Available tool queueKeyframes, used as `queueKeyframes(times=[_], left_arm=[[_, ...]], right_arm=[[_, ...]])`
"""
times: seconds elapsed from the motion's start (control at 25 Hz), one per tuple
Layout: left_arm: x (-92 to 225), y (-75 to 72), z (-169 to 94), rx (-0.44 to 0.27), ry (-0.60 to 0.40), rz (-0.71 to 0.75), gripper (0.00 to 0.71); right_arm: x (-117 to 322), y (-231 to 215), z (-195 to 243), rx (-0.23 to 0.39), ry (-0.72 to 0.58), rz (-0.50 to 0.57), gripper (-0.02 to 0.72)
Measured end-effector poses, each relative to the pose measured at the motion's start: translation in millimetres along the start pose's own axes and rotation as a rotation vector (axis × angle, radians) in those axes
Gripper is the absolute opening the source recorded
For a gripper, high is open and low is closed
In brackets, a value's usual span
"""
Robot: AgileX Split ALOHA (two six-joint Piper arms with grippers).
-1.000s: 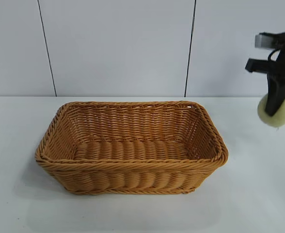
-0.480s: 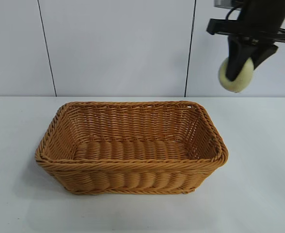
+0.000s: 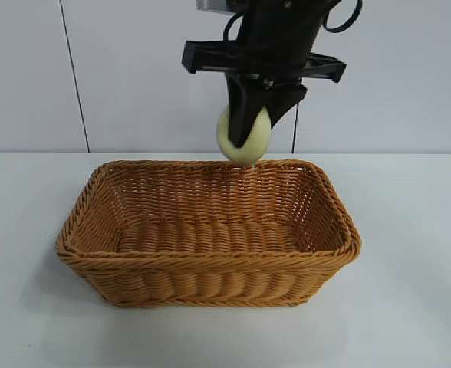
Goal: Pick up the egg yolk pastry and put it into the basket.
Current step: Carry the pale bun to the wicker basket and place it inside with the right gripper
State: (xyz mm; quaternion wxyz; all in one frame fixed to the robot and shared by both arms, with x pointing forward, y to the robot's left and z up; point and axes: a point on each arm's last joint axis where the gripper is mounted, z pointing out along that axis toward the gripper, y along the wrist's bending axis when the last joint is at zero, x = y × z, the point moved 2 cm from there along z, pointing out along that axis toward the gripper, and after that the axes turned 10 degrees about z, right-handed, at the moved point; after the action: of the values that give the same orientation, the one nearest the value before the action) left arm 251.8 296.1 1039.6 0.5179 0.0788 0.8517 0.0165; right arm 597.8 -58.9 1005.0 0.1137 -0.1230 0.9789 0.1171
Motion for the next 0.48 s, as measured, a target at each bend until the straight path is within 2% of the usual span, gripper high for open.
queueKeyframes(times=[0.24, 0.48], left_arm=[[0, 0.0, 0, 0.000, 0.000, 0.000, 0.695], [0, 0.0, 0, 0.000, 0.000, 0.000, 0.695]], right_arm=[[-3, 3, 57, 0.014, 0.018, 0.015, 0.127], [4, -6, 103, 0.054, 0.097, 0.021, 0.132]])
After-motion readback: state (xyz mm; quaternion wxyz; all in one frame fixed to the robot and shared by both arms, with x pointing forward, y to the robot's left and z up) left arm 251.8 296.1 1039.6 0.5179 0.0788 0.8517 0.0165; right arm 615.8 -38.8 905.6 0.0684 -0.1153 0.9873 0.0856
